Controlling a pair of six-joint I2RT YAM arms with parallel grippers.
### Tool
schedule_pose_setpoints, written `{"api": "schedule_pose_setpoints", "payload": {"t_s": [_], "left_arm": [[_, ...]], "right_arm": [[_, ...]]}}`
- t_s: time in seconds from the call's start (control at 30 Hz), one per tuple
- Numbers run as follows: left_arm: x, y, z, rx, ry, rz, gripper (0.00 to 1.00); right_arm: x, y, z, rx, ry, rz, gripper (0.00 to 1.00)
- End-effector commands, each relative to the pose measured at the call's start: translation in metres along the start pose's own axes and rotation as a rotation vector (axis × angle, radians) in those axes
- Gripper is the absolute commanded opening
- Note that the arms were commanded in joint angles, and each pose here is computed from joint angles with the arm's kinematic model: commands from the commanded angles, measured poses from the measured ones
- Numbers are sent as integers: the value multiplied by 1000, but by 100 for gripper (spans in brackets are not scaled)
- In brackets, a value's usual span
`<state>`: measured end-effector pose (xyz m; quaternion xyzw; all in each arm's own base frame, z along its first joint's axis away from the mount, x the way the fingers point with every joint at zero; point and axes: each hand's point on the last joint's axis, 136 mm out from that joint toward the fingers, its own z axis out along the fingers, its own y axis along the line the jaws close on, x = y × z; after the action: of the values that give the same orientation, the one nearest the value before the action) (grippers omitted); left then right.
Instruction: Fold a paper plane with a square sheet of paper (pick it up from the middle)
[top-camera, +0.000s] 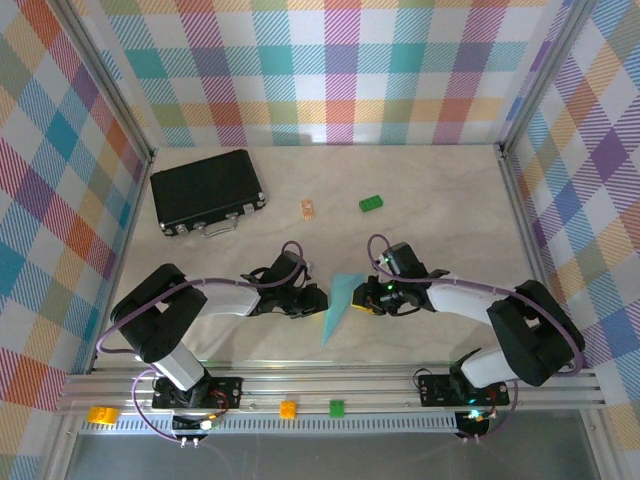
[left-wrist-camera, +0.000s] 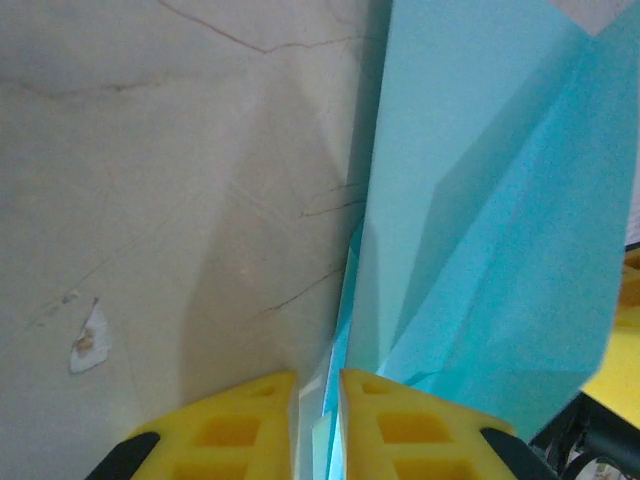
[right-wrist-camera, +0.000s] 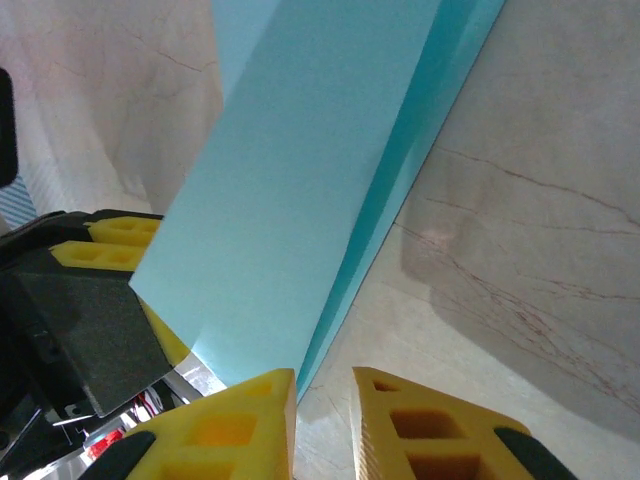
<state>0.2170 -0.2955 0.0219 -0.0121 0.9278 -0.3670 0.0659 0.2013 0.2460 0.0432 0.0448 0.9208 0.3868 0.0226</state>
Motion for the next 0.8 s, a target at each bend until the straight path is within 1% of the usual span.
{"api": "schedule_pose_setpoints", "payload": {"t_s": [0.0,0.13,0.23,0.37,0.5,0.63,0.77], "left_arm": [[-7,-10,5,37,2,9,19],[-8,-14,2,54,-9,10,19],[-12,-15,-7,41,-46,13,20],[-16,-18,-17,45,-95,21,24],[-16,-20,-14,61,-80,24,25],[-13,-18,-5,58,-41,20,25],[-12,-14,-1,48,-31,15,26]], "right_arm": [[-5,14,2,-35,13,-16,22],[-7,11,7,-14,17,-6,21],[-10,8,9,6,10,1,20],[-13,5,8,28,-2,4,19],[-13,5,10,29,2,4,18],[-13,5,12,23,11,8,19],[-12,5,14,20,20,12,18]]}}
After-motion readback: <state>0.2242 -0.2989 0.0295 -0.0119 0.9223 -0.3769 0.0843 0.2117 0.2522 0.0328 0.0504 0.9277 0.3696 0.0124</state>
